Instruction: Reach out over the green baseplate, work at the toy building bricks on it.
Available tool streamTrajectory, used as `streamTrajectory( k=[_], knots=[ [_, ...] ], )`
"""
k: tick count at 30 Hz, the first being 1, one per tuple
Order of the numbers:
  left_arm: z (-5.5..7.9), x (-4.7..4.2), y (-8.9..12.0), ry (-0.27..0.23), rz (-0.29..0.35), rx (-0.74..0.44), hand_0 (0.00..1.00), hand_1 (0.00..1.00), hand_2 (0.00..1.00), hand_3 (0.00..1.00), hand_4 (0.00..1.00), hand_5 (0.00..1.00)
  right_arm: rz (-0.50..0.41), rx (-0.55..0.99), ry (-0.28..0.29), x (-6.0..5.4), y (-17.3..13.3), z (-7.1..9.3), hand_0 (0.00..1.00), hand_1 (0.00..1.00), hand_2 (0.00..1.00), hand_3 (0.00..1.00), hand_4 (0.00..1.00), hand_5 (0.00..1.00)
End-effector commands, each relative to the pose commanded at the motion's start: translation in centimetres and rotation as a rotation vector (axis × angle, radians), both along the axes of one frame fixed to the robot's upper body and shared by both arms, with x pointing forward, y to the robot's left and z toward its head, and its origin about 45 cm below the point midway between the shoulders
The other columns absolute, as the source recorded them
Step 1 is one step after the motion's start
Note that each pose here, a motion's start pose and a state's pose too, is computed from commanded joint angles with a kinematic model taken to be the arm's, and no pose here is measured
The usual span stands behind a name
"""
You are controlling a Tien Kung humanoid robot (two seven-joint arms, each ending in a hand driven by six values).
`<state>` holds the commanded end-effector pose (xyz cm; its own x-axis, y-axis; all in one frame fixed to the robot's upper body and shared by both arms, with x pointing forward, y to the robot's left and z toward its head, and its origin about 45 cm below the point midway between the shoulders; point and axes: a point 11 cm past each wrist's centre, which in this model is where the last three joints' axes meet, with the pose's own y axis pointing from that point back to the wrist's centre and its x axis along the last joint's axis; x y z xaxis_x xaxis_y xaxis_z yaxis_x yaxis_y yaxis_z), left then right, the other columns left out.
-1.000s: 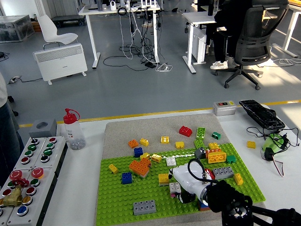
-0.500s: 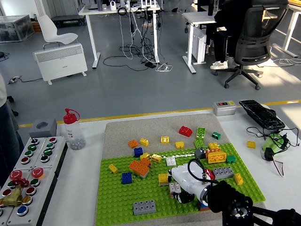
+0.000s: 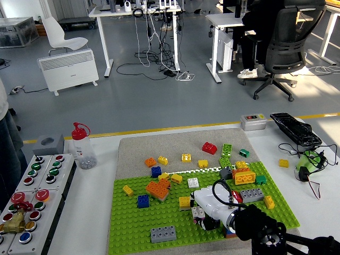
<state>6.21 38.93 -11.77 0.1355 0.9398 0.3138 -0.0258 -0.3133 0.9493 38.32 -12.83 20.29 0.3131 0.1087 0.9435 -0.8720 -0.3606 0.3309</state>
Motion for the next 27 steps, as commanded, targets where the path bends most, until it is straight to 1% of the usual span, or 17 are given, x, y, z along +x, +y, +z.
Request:
streamTrajectory(
  k=[2,3,8,9,13,22,26,27],
  knots=[
    [0.0,0.00,0.0,0.000,-0.001,0.000,0.684,0.697,0.685,0.619,0.354,0.998,0.004,0.003,-0.002,0.0,0.1,0.0,0.131,0.317,0.569,0.558,0.650,0.142],
    [0.0,0.01,0.0,0.000,-0.001,0.000,0.684,0.696,0.685,0.618,0.354,0.998,0.006,0.005,-0.002,0.0,0.1,0.0,0.124,0.308,0.553,0.542,0.632,0.135],
    [0.0,0.05,0.0,0.000,-0.002,0.000,0.684,0.696,0.685,0.618,0.354,0.998,0.014,0.021,-0.013,0.0,0.2,0.3,0.124,0.308,0.553,0.542,0.632,0.135],
    [0.0,0.06,0.0,0.000,-0.002,0.000,0.684,0.697,0.684,0.619,0.354,0.998,0.016,0.025,-0.017,0.0,0.2,0.4,0.116,0.308,0.545,0.530,0.595,0.111],
    [0.0,0.06,0.0,-0.001,-0.002,0.000,0.684,0.697,0.684,0.619,0.354,0.998,0.021,0.042,-0.033,0.0,0.3,0.9,0.116,0.308,0.545,0.530,0.595,0.111],
    [0.0,0.02,0.0,0.001,-0.004,0.001,0.684,0.697,0.684,0.618,0.354,0.998,0.025,0.070,-0.065,-0.4,0.1,2.4,0.118,0.310,0.548,0.532,0.582,0.108],
    [0.0,-0.01,0.1,0.000,-0.003,0.002,0.684,0.697,0.684,0.618,0.354,0.998,0.013,0.074,-0.079,-0.7,-0.6,3.4,0.118,0.310,0.548,0.532,0.582,0.108],
    [0.0,-0.01,0.1,0.000,-0.003,0.002,0.684,0.697,0.684,0.618,0.353,0.998,0.010,0.075,-0.082,-0.7,-0.8,3.6,0.123,0.310,0.551,0.532,0.568,0.109]
  ],
)
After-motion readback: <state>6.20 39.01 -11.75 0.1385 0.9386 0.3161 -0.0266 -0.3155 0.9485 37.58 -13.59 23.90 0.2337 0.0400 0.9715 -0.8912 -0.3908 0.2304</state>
